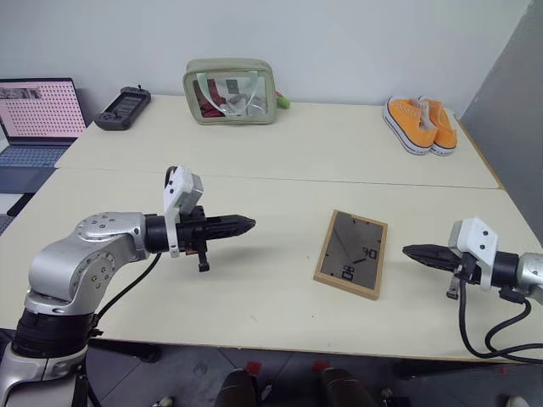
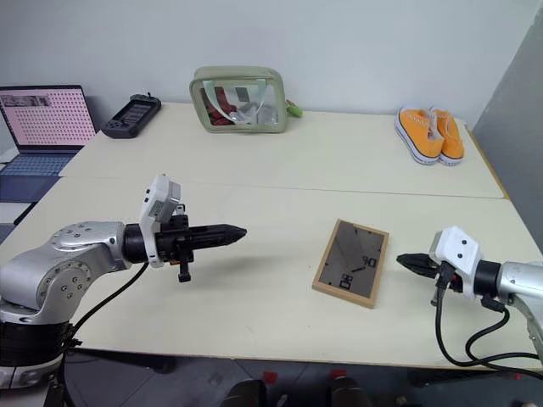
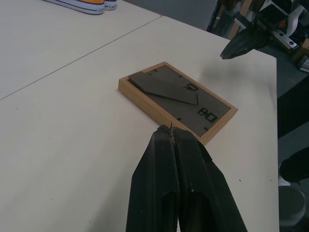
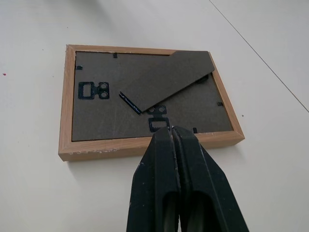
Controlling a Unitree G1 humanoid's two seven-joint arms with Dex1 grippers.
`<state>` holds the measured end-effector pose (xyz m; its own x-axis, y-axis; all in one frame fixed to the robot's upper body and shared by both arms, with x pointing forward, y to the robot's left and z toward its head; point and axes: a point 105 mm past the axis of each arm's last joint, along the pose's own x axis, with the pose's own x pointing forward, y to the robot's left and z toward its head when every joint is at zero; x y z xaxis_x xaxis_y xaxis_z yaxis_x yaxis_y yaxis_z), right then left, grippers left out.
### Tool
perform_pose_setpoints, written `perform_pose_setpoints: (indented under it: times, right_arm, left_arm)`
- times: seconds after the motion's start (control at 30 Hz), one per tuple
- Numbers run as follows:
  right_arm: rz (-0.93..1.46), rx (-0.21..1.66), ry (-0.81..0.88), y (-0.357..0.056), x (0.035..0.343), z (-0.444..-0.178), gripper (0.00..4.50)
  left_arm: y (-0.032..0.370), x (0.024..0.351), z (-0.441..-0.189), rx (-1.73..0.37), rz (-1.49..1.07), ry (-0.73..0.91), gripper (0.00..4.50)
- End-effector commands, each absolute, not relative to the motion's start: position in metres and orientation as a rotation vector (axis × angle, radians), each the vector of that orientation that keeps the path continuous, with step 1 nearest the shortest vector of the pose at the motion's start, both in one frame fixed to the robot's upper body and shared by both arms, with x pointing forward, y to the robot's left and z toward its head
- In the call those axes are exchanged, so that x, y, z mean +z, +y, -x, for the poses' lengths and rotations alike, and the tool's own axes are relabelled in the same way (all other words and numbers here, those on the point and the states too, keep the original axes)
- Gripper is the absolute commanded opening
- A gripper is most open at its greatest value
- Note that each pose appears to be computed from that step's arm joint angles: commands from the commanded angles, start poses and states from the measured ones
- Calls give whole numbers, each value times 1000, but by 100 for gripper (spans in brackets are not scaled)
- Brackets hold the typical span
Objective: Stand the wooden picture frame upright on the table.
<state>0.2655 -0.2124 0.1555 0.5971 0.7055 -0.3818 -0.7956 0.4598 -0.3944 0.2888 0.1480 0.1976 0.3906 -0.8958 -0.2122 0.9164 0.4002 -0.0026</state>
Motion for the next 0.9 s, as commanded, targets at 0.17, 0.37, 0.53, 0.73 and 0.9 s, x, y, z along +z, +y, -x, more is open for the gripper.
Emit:
perform_pose_setpoints:
  times: [0.17, 0.37, 0.53, 0.73, 0.9]
  right_arm:
    - [575, 926, 123, -209, 163, -266, 4]
    - [574, 913, 111, -209, 164, -268, 4]
    - [568, 906, 107, -208, 164, -267, 4]
    - [566, 888, 103, -209, 163, -265, 4]
    - [563, 866, 95, -208, 164, -264, 4]
  left_arm:
    - [149, 205, -294, -1105, -170, 138, 0]
    - [149, 207, -297, -1099, -167, 128, 0]
    - [146, 209, -298, -1112, -162, 123, 0]
    - [143, 209, -301, -1125, -160, 120, 0]
    - [138, 207, -306, -1138, -155, 121, 0]
